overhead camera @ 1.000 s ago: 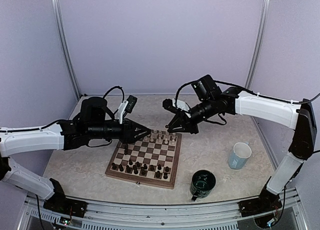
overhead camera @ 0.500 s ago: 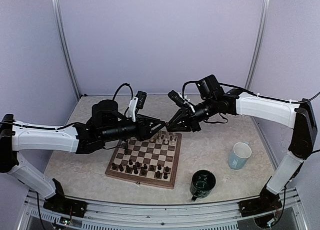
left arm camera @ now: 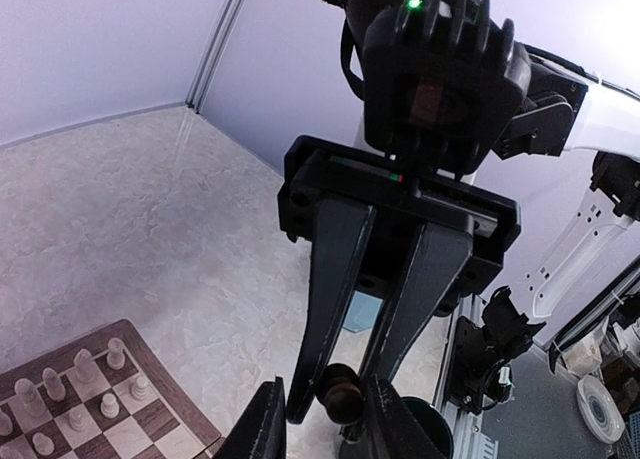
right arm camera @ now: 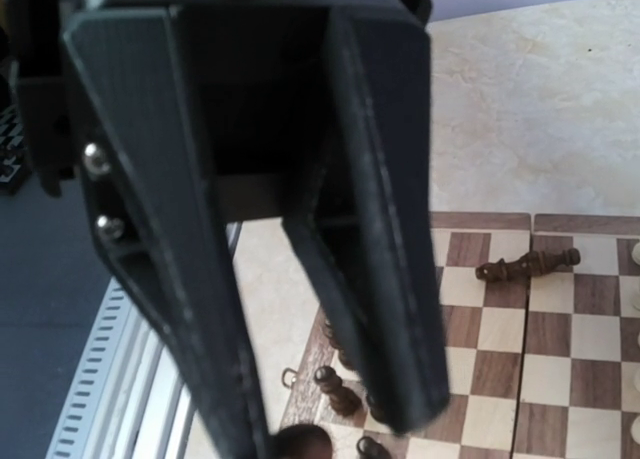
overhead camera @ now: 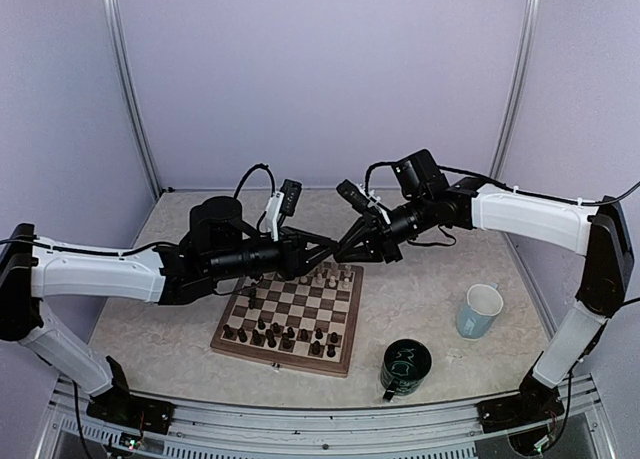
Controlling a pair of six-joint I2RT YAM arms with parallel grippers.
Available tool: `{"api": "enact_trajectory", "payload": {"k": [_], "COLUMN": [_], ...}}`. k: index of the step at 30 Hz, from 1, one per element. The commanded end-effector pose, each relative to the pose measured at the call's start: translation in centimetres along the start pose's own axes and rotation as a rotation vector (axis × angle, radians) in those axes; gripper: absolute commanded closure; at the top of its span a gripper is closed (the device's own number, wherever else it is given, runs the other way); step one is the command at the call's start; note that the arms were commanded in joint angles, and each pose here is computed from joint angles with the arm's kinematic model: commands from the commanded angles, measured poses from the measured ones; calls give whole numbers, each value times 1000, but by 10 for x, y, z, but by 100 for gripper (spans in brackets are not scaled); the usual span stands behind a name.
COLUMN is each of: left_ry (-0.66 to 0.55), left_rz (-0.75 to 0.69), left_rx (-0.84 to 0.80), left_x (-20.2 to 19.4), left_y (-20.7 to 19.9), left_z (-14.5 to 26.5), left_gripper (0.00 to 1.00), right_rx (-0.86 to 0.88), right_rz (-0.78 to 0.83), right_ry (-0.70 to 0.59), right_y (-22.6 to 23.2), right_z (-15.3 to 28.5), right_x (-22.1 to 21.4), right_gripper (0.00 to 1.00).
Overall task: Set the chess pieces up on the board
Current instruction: Pass from the right arm to the left
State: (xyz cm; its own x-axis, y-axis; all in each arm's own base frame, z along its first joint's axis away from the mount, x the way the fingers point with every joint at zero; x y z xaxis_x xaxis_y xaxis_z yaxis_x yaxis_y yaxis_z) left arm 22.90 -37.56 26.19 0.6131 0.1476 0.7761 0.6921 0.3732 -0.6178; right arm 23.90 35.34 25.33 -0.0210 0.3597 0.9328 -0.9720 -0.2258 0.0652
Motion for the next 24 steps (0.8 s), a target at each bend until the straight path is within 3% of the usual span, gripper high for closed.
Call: {"api": "enact_trajectory", "payload": {"k": [1,14,17,21,24], "left_ry": [5,42,19,34,32], "left_rz": [-7,-1,-23,-46,-40], "left_rx": [-46,7,39,166,316], "left_x": [6,0,10,20,27], "left_y": [-12,-1,0,17,37], "left_z": [-9,-15,-7,10,35], "left_gripper": [73,94,95,95,96], "right_rx": [21,10,-14,-49,-101], "right_rz": [-8,-8,-3,59,71], "right_ry": [-10,-4,11,77,136], "right_y": [1,-1,-4,-4,-10], "right_z": [-3,-3,-1,13,30], "right_x": [-2,-2,-3,-7,-25], "right_gripper": [93,90,79,55,50]}}
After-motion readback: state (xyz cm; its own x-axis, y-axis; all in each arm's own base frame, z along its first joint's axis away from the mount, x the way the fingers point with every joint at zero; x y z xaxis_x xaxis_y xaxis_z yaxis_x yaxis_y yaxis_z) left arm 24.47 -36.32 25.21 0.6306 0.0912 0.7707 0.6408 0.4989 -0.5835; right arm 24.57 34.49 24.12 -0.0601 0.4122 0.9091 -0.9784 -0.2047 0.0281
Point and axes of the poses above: each gripper's point midway between its finger pads, its own z axis back along the fingers, its own y axis along the line the jaws close on, x = y × z, the point moved 3 cm from there along z, back along the fingers, and after that the axes turned 12 degrees about z, right-handed, at the moved point
